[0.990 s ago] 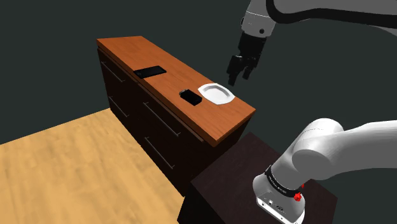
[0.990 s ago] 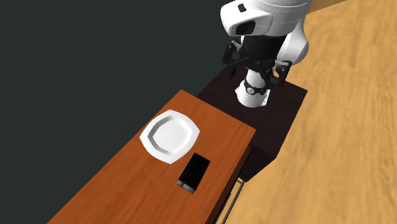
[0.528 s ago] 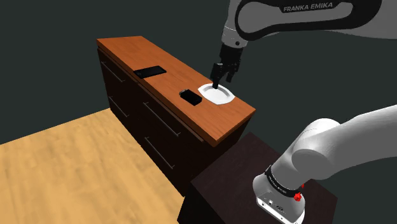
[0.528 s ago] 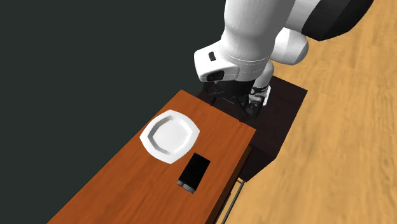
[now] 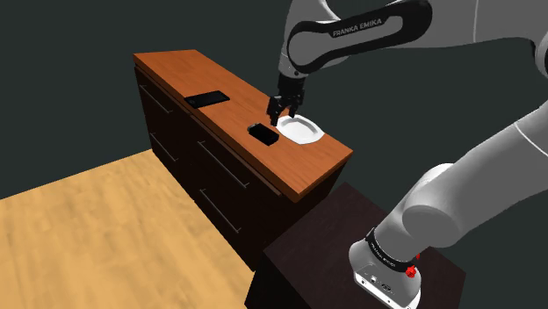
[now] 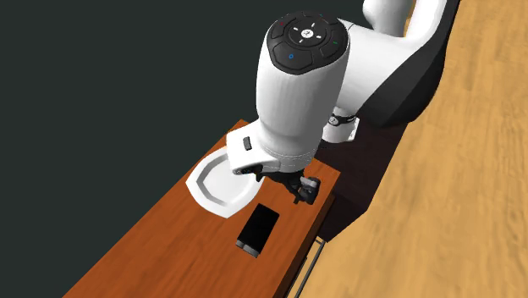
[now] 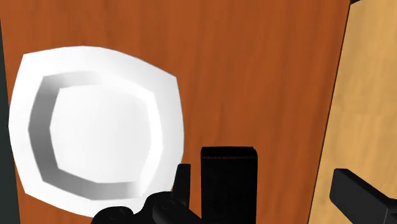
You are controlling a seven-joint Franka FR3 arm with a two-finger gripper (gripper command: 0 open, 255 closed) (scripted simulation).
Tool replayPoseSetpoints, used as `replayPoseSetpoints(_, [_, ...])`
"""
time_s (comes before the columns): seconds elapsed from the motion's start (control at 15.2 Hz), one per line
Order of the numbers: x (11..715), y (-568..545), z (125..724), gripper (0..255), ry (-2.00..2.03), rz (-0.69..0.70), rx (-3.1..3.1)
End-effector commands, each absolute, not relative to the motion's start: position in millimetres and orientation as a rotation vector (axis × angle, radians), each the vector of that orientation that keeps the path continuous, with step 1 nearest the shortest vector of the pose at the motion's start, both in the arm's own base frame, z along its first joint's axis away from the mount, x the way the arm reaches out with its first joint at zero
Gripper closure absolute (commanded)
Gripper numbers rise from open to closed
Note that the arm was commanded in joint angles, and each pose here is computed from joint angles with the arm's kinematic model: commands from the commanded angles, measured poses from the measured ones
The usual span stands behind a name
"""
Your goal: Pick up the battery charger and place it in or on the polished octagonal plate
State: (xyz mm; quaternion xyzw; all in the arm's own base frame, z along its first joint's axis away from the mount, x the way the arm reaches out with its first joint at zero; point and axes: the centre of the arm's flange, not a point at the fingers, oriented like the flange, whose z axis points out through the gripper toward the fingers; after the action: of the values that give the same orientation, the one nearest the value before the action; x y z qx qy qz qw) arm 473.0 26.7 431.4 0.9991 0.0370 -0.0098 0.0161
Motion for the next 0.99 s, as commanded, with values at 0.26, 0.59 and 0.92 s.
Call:
replayPoseSetpoints(0.26, [537,27,380,0,0.164,-0.016,3.101])
replayPoseSetpoints(0.59, [546,27,351,0,0.172,-0.014,3.100])
replayPoseSetpoints(0.92, [546,26,332,0,0.172,-0.014,3.100])
